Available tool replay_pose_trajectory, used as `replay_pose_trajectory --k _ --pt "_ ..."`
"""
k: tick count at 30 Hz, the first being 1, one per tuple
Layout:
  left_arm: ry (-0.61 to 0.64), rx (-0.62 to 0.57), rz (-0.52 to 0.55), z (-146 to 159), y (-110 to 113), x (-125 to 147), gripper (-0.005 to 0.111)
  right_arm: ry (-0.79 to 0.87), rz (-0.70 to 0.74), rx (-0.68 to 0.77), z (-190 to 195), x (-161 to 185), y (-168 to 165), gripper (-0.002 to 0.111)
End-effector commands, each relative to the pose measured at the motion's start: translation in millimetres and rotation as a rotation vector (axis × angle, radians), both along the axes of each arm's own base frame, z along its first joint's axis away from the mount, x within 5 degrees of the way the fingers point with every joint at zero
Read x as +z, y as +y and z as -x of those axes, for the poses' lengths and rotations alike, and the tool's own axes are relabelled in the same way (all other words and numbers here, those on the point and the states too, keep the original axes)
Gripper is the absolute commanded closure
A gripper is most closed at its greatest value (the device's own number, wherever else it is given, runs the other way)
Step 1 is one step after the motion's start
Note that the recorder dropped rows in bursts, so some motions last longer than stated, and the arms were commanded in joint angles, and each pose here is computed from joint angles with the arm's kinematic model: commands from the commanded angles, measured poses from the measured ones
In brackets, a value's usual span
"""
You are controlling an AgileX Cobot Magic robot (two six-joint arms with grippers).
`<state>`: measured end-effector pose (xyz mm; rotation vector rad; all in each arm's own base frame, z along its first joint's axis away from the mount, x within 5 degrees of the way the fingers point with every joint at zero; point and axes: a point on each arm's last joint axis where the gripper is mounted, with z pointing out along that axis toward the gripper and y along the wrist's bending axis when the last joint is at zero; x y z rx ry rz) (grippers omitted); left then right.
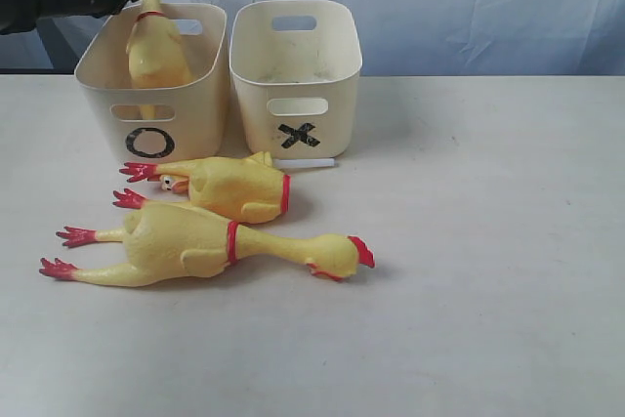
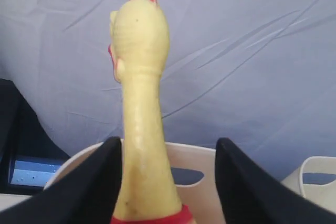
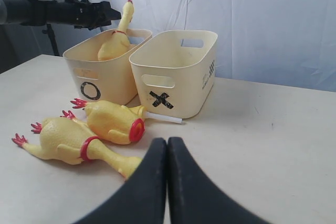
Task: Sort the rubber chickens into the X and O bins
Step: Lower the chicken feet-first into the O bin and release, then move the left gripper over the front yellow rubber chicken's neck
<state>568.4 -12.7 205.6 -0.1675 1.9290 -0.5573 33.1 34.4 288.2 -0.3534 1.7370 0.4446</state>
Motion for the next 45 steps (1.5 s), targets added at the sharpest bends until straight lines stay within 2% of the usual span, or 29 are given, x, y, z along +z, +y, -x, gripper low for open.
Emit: replay_pose_trajectory --k 1,6,11,15,17,18,19,22,25,27,30,40,45 --pt "-0.014 -0.008 -0.042 1.7 0.1 7.4 0.055 -0.019 -0.001 -0.002 0.4 2.8 -0.4 0.108" --pt "-0.048 -0.023 -0.137 5.6 2.4 24.8 0.055 -0.019 -0.001 -0.002 0.4 2.8 -0.4 0.108" --pt "-0.093 -0.075 -0.251 15.1 1.1 54.7 0.055 -0.019 -0.001 -0.002 0.4 2.8 -0.4 0.108" --pt "-0.079 -0.23 -0.369 31.2 -6.9 76.7 0.058 -0.019 -0.001 -0.002 0.4 2.8 -0.4 0.108" --pt "-0.044 -0.333 -0.415 42.4 -11.9 85.0 0.075 -0.019 -0.001 -0.002 0.4 2.8 -0.4 0.108" --pt "-0.011 -0.36 -0.399 48.4 -13.8 90.3 0.095 -0.019 -0.001 -0.002 0.4 2.8 -0.4 0.108" --pt "0.004 -0.379 -0.391 53.3 -15.2 96.1 0.106 -0.019 -0.001 -0.002 0.4 2.8 -0.4 0.108" --pt "0.061 -0.42 -0.419 65.0 -17.3 105.9 0.106 -0.019 -0.001 -0.002 0.4 2.8 -0.4 0.108" --pt "0.158 -0.532 -0.481 82.2 -22.0 109.0 0.107 -0.019 -0.001 -0.002 0.4 2.8 -0.4 0.108" --pt "0.232 -0.589 -0.457 94.8 -25.1 106.5 0.107 -0.019 -0.001 -0.002 0.4 2.8 -0.4 0.108" --pt "0.271 -0.612 -0.448 105.5 -25.7 104.2 0.107 -0.019 -0.001 -0.002 0.4 2.8 -0.4 0.108" --pt "0.3 -0.592 -0.516 154.8 -21.5 115.7 0.107 -0.019 -0.001 -0.002 0.4 2.8 -0.4 0.108" --pt "0.27 -0.662 -0.59 187.9 -31.0 116.1 0.107 -0.019 -0.001 -0.002 0.4 2.8 -0.4 0.108"
